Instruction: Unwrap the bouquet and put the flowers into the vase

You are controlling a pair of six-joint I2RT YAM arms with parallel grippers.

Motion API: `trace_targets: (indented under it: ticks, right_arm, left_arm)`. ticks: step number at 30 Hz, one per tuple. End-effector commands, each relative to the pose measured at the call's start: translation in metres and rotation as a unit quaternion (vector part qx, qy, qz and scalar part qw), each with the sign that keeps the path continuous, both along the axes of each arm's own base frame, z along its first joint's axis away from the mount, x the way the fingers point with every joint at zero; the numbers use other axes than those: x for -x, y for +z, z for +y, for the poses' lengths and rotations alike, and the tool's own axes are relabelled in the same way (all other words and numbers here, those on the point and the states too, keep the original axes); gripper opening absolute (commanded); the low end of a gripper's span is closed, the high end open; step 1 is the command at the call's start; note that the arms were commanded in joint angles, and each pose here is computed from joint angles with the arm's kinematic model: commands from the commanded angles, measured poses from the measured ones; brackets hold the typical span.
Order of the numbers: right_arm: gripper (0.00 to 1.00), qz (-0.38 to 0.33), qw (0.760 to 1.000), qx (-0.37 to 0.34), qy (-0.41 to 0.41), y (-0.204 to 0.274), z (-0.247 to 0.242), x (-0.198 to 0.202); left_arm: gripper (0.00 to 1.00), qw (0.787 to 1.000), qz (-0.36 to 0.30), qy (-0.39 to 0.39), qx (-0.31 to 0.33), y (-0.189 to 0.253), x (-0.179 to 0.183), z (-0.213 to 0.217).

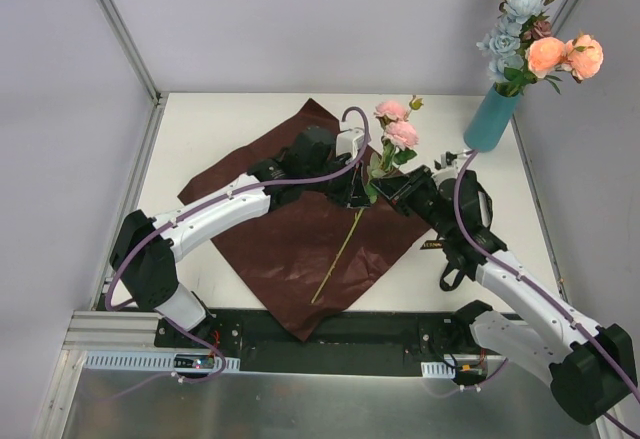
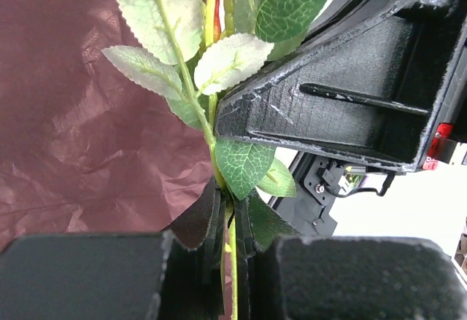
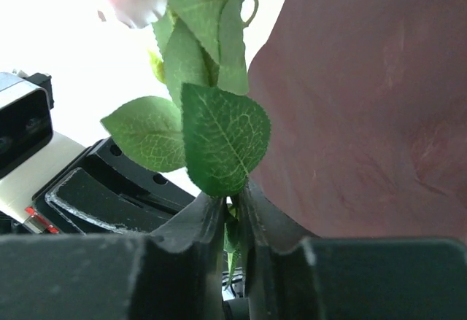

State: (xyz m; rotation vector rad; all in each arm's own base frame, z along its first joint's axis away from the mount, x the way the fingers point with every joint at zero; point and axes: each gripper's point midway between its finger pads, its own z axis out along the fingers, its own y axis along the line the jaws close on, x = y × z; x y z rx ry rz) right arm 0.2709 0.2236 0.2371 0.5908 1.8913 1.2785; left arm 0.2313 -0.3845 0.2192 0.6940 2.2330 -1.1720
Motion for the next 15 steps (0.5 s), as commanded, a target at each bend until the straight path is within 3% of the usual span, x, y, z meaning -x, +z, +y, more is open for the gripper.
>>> trace_targets:
  ticks: [1,5,9,13,15]
  right_arm:
    - [0.11,-0.045,0.999,-0.023,-0.013,0.027,-0.002,0.0]
    - [0.0,-0.095,0.994,-0.005,-0.059,0.044,-0.019,-0.01]
    - [0.0,-0.181,0.974,0.076,-0.115,0.075,-0.043,-0.025]
    - [0.0,-0.265,0.93,0.192,-0.165,0.115,-0.067,-0.042]
    - [0.0,-0.299,0.899,0.258,-0.19,0.135,-0.081,-0.052]
  left_arm:
    - [0.01,0.999,-0.042,-0.01,0.028,0.024,-0.001,-0.005]
    - [0.28,0.999,-0.05,0.003,0.013,0.02,-0.004,0.003]
    - [0.78,0.998,-0.062,0.015,-0.011,0.015,-0.004,0.015]
    - [0.99,0.997,-0.067,0.0,-0.037,0.019,0.009,0.031]
    - [0.99,0.996,-0.079,-0.004,-0.051,0.025,0.015,0.044]
